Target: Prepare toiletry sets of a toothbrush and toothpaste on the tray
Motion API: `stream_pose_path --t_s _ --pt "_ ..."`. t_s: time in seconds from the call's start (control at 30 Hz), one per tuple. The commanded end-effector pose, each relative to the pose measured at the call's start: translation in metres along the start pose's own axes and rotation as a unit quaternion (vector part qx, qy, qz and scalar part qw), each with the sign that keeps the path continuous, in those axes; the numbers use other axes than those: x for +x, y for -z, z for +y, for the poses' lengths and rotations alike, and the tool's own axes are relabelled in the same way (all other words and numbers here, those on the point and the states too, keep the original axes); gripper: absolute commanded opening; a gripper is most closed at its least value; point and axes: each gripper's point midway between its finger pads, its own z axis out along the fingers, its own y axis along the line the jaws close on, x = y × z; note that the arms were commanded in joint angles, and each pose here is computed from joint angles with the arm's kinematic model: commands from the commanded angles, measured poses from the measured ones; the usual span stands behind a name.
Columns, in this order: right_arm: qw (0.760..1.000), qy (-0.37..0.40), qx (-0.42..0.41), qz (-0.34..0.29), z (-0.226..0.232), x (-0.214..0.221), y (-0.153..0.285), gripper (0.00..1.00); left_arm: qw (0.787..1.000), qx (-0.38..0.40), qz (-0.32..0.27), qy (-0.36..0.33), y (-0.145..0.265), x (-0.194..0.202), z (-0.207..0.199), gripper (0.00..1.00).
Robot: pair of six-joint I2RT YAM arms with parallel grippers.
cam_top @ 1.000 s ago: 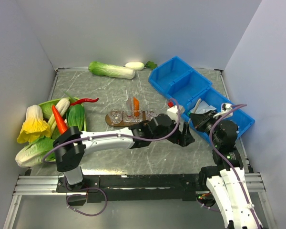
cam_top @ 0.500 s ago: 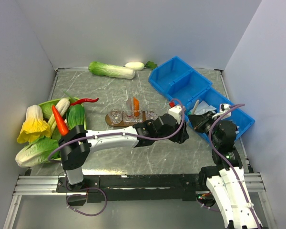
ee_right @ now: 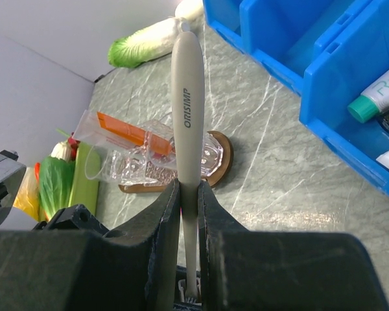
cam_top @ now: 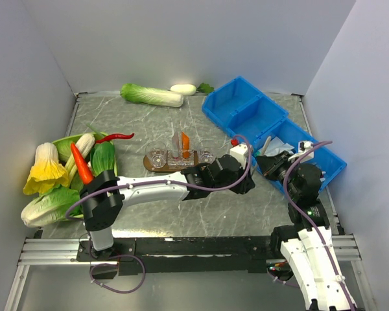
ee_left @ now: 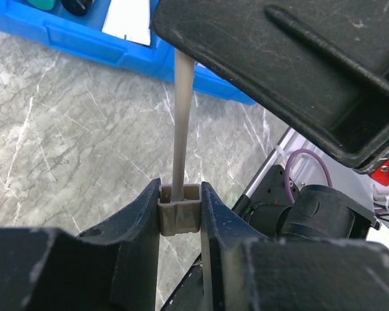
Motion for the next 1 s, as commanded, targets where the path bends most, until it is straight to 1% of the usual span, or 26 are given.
stream_pose_path --t_s 0.0,0.03,0.07,0.13,0.17,0.23,0.27,0.33,0.37,0.4,0.43,0.5,0.57,0.67,0.77,0.8,0.83,0.93,0.97 --pt "1.000 0.028 0.009 -0.002 -0.003 -0.003 0.000 0.23 1.000 0.022 0.000 -0.008 0.007 -0.006 -0.013 0.01" --pt "0.999 0.033 0.015 0.005 -0.005 -0.001 0.001 0.30 1.000 0.026 0.000 -0.001 0.009 -0.007 -0.016 0.01" --pt "0.999 0.042 0.014 -0.001 -0.001 -0.006 0.004 0.45 1.000 0.029 0.000 0.004 0.011 -0.010 -0.016 0.01" --pt "0.998 0.064 0.016 -0.006 0.001 -0.012 0.012 0.59 0.999 0.047 0.000 0.028 0.019 -0.016 -0.025 0.01" --pt "0.997 0.070 0.021 -0.008 0.000 -0.013 0.015 0.70 0.998 0.046 -0.004 0.038 0.020 -0.019 -0.022 0.01" --pt "0.996 0.084 0.018 -0.015 0.007 -0.020 0.023 0.80 0.995 0.070 -0.004 0.068 0.031 -0.023 -0.032 0.01" --pt "0.996 0.086 0.019 -0.010 0.007 -0.020 0.026 0.81 0.995 0.065 -0.001 0.079 0.033 -0.018 -0.026 0.01" --pt "0.996 0.088 0.009 -0.004 0.013 -0.020 0.030 0.85 0.992 0.071 -0.017 0.107 0.042 -0.024 -0.029 0.01" --pt "0.996 0.084 0.008 0.001 0.013 -0.017 0.031 0.86 0.991 0.063 -0.013 0.116 0.043 -0.016 -0.021 0.01" --pt "0.997 0.077 -0.001 0.006 0.016 -0.014 0.031 0.86 0.989 0.072 -0.024 0.124 0.048 -0.021 -0.025 0.01" --pt "0.997 0.071 -0.001 0.012 0.014 -0.009 0.029 0.85 0.988 0.070 -0.021 0.136 0.049 -0.014 -0.021 0.01" --pt "0.998 0.059 -0.012 0.012 0.017 -0.006 0.028 0.83 0.986 0.074 -0.024 0.146 0.053 -0.013 -0.021 0.01" --pt "0.998 0.052 -0.019 0.021 0.017 0.001 0.025 0.79 0.985 0.050 -0.042 0.157 0.053 -0.015 -0.009 0.01" --pt "0.998 0.047 -0.030 0.035 0.021 0.008 0.020 0.74 0.985 0.036 -0.046 0.162 0.054 -0.014 -0.002 0.01" --pt "0.996 0.045 -0.045 0.057 0.029 0.019 0.012 0.73 0.986 0.025 -0.052 0.160 0.055 -0.015 0.002 0.01" --pt "0.996 0.043 -0.047 0.061 0.031 0.022 0.010 0.73 0.986 0.021 -0.054 0.159 0.054 -0.016 0.003 0.01" --pt "0.995 0.048 -0.060 0.070 0.037 0.028 0.009 0.75 0.986 0.020 -0.054 0.157 0.055 -0.016 0.004 0.01" --pt "0.994 0.056 -0.051 0.078 0.039 0.035 0.001 0.77 0.987 0.011 -0.055 0.153 0.054 -0.017 0.007 0.01" --pt "0.992 0.062 -0.052 0.094 0.041 0.043 -0.003 0.78 0.987 0.011 -0.054 0.153 0.054 -0.016 0.006 0.01"
